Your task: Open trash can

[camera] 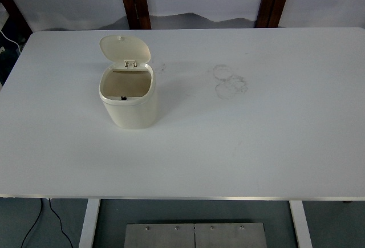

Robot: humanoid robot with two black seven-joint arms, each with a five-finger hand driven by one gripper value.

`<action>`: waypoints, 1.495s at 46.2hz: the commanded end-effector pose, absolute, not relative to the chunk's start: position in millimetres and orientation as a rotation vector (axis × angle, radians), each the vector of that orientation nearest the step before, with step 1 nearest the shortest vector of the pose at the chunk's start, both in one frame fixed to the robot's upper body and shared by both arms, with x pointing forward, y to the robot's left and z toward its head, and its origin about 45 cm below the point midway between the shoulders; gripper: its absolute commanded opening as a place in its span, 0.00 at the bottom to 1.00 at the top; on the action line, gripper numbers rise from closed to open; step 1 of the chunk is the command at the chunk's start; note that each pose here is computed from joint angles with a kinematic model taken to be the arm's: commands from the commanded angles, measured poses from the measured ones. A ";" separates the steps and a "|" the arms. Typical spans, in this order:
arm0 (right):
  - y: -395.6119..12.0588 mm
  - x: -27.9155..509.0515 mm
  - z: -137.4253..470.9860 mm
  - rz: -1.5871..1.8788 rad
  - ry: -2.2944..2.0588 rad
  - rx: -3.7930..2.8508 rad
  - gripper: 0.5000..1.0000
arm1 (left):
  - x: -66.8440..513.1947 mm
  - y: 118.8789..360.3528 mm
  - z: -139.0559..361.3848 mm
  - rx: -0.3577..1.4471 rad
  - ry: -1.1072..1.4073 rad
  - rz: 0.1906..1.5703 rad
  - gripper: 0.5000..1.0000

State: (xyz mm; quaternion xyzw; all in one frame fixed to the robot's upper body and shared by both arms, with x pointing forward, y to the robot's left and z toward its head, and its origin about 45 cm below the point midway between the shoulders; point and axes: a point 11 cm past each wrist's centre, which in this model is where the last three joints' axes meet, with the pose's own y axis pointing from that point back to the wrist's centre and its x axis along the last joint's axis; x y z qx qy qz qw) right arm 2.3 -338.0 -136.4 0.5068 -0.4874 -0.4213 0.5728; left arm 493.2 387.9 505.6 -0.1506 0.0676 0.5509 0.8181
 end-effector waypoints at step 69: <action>-338.0 -0.7 -136.5 -0.993 -1.137 1.182 0.99 | 456.5 463.7 283.5 -0.474 0.553 1.484 1.00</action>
